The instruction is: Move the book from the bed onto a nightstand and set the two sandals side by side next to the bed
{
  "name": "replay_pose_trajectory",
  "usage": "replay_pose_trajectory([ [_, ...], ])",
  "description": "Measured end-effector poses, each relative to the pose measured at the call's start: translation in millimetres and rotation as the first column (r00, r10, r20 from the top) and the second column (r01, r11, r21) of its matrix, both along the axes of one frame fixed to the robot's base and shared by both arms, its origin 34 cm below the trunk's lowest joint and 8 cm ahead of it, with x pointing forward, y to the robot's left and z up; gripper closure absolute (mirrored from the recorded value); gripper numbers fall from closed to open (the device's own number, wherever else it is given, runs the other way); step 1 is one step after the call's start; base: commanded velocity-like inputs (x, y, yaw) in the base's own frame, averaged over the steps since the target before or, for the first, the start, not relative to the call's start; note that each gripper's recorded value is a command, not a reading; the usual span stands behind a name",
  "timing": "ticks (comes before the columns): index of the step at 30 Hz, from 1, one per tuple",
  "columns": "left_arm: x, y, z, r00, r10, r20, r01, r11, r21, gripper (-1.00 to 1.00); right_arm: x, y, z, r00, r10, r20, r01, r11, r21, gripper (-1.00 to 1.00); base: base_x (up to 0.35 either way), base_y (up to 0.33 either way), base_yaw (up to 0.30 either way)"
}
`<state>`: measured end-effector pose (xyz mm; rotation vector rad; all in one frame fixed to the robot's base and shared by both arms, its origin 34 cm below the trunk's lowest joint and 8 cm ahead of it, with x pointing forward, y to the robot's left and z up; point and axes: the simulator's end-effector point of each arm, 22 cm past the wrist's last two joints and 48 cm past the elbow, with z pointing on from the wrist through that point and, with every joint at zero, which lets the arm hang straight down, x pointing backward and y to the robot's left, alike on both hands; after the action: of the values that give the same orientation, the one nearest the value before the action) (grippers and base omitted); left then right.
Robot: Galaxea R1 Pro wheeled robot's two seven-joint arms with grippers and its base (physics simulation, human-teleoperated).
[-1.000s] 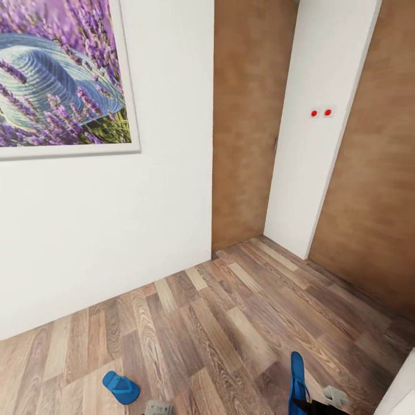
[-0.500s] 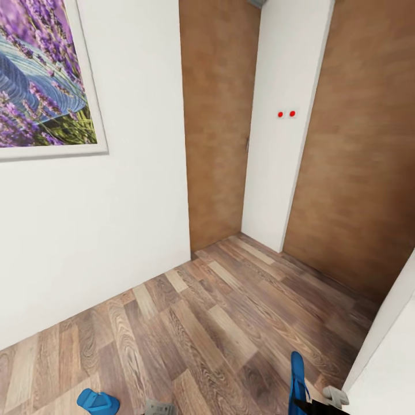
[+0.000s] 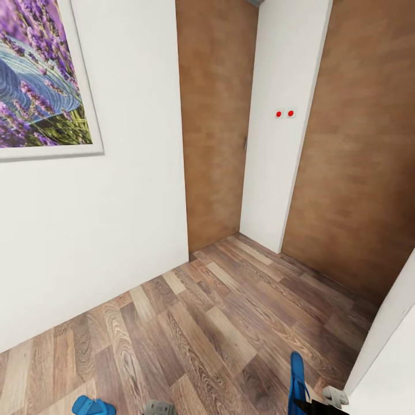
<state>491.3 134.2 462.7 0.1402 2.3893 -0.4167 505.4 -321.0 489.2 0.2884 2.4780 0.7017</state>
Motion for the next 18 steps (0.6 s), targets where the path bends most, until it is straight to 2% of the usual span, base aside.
replay_pose_trajectory([
  [6, 0.1, 0.2, -0.1, 1.0, 0.001, -0.001, -0.001, 1.0, 0.001, -1.0, -0.2, 0.2, -0.1, 1.0, 0.001, 0.0, -0.001, 1.0, 0.0, 1.0, 0.094, 0.0, 0.0],
  [18, 0.0, 0.3, 0.0, 1.0, 0.001, -0.001, -0.001, 1.0, 0.001, -1.0, -0.3, 0.3, 0.0, 1.0, 0.002, 0.0, -0.002, 1.0, 0.0, 1.0, 0.308, 0.0, 0.0],
])
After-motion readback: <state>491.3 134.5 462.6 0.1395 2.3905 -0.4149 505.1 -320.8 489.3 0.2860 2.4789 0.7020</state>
